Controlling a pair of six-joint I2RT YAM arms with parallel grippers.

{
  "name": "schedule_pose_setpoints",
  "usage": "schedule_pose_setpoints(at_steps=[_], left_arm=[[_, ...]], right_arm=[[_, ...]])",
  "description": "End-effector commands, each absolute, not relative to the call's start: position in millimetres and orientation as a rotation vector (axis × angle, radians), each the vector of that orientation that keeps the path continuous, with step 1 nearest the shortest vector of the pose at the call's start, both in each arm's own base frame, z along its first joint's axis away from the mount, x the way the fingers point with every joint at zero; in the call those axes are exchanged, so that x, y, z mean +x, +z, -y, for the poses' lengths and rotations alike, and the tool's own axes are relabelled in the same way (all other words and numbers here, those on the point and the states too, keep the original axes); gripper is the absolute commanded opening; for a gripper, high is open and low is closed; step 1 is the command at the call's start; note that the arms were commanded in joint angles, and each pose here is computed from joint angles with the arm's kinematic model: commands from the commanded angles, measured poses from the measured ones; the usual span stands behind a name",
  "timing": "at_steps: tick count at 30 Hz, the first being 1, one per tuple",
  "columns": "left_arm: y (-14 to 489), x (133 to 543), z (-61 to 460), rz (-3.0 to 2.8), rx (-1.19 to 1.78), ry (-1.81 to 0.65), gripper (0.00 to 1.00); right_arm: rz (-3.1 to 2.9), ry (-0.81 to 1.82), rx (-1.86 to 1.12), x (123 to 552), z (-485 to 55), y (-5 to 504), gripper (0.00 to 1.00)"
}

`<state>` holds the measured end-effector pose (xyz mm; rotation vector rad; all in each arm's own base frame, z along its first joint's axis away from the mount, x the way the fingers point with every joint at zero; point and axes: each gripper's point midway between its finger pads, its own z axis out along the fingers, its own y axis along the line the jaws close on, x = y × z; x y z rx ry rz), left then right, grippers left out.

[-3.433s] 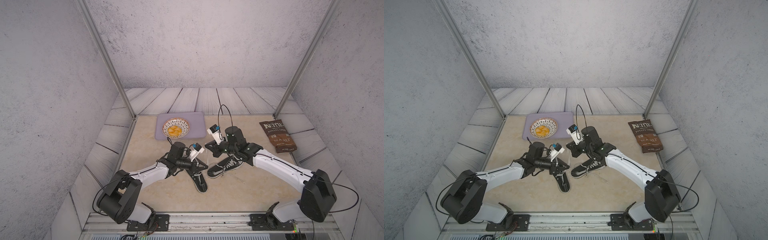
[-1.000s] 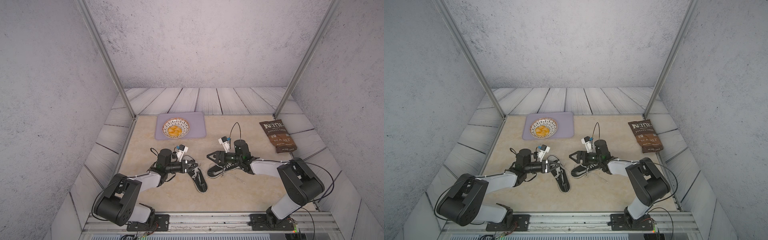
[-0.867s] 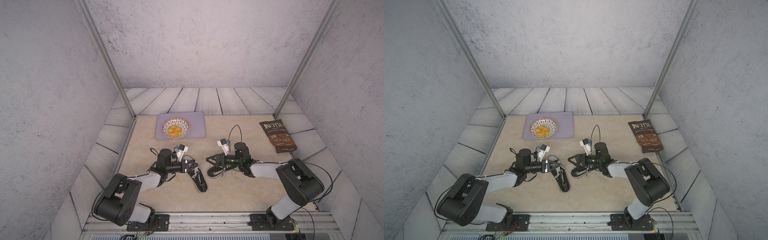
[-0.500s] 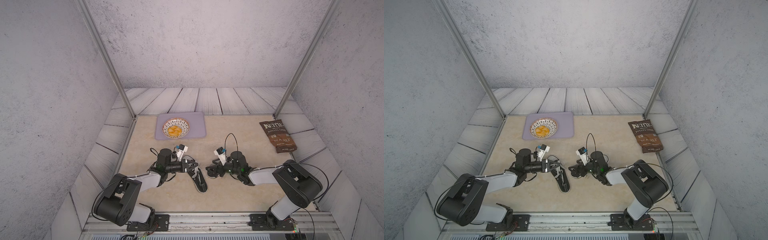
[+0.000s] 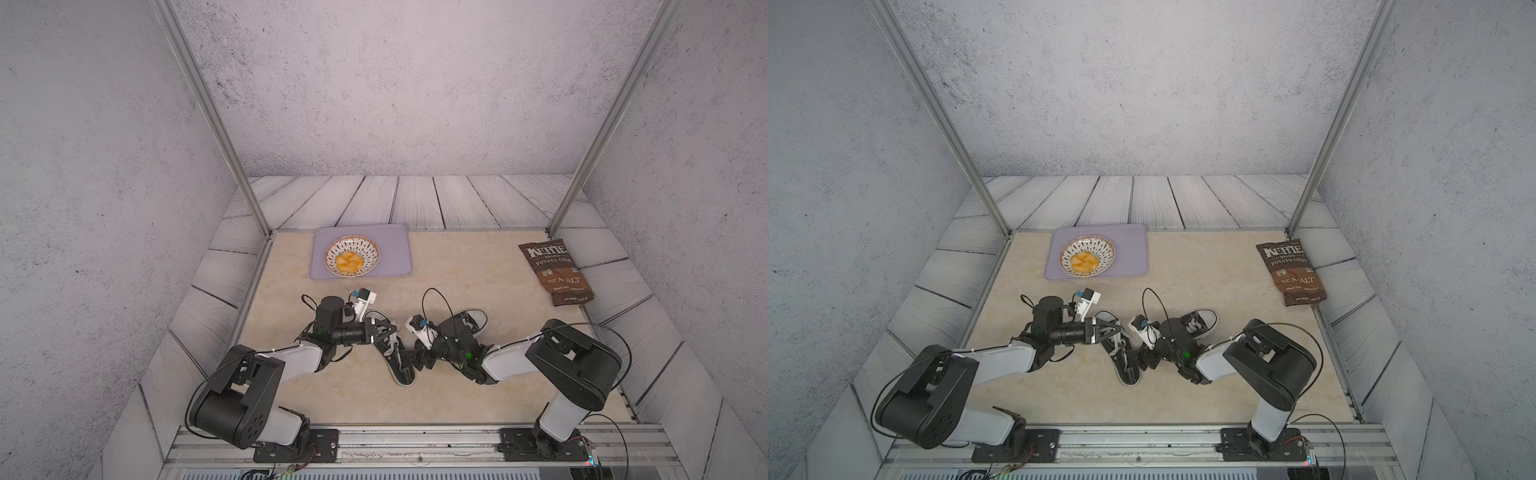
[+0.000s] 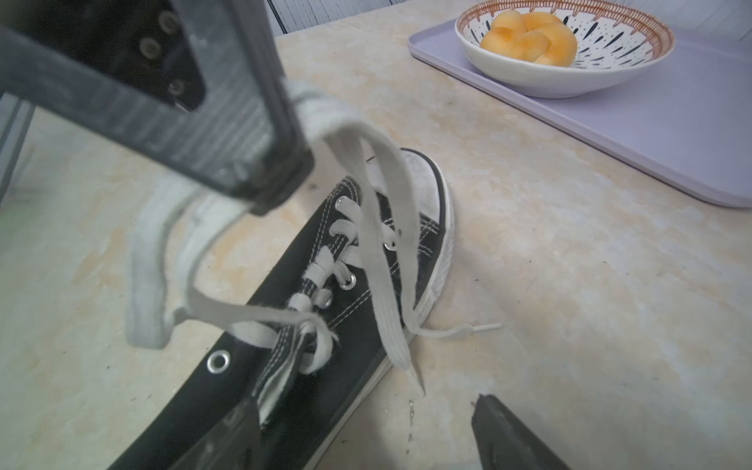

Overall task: Tie the shoes
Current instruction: Cross the shoelace with the shoelace.

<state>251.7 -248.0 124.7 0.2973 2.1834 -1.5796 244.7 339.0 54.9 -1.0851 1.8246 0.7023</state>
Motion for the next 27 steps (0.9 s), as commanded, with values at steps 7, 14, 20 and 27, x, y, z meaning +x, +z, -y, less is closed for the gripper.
schedule_pose_setpoints(at_steps=[7,14,20,27], left_arm=[[132.5,259.0,248.1,-2.158,0.292,-1.589,0.01],[132.8,261.5,247.5,-2.157,0.27,-1.586,0.01],[132.2,260.9,247.9,-2.161,0.265,-1.595,0.01],[131.4,264.7,246.7,-2.16,0.259,-1.572,0.01]], right_arm=[[-1.688,0.552,-1.025,271.4,-361.0,73.9,0.82],[-1.597,0.517,-0.952,278.0,-372.8,80.8,0.77],[-1.594,0.478,-0.925,290.2,-378.6,78.7,0.73],[-1.659,0.484,-0.98,286.5,-381.6,71.7,0.28]])
